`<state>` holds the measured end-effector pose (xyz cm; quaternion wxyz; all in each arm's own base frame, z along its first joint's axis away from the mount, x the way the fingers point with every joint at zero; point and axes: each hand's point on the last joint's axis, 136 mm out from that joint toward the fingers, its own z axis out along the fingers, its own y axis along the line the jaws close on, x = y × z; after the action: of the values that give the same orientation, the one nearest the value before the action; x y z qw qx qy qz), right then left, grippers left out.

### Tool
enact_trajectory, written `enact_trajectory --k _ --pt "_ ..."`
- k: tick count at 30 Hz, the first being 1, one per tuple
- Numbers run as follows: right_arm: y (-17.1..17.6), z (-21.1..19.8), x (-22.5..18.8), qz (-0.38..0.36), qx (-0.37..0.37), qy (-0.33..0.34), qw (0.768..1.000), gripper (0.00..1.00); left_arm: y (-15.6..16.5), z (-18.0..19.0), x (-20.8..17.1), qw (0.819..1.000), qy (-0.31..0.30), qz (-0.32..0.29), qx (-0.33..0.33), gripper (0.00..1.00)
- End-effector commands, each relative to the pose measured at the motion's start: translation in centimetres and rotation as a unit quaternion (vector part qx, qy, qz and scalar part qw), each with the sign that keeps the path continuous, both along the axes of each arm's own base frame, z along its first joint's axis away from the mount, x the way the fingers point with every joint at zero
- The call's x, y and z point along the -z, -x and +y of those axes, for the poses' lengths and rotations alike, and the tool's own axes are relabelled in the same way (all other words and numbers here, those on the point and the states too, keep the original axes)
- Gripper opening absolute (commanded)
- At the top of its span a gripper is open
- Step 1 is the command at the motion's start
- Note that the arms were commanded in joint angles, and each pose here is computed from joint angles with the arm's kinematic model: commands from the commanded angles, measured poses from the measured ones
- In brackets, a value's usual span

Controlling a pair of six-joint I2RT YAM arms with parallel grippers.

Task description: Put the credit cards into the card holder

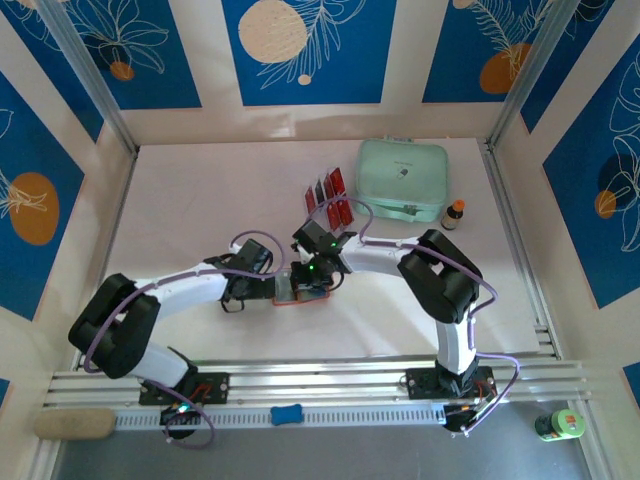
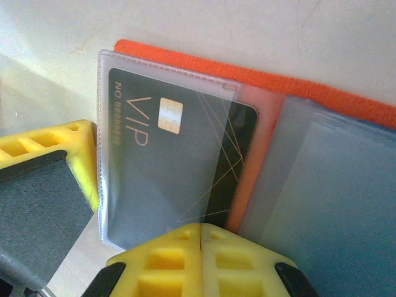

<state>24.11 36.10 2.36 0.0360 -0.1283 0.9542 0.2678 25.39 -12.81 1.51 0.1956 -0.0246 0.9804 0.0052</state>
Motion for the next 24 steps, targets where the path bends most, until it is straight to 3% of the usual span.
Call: enact_trajectory --k 1,8,16,24 --pt "0.6 0.4 0.3 0.012 -0.005 0.005 1.000 0.00 0.5 0.4 1.4 1.000 -0.008 0.020 0.000 1.00" --pt "-0.1 -0.1 -1.6 -0.002 0.000 -0.007 1.000 0.00 0.3 0.6 0.1 1.000 -0.005 0.005 -0.006 1.00" --pt "-1.7 -1.7 -5.1 -0.032 0.015 -0.027 0.999 0.01 -0.6 1.0 -4.2 0.999 0.008 -0.043 -0.011 1.00" --pt "-3.3 -5.2 -5.5 -0.050 0.043 -0.019 0.998 0.02 -1.9 -1.2 -8.5 0.994 0.066 -0.082 0.013 1.00"
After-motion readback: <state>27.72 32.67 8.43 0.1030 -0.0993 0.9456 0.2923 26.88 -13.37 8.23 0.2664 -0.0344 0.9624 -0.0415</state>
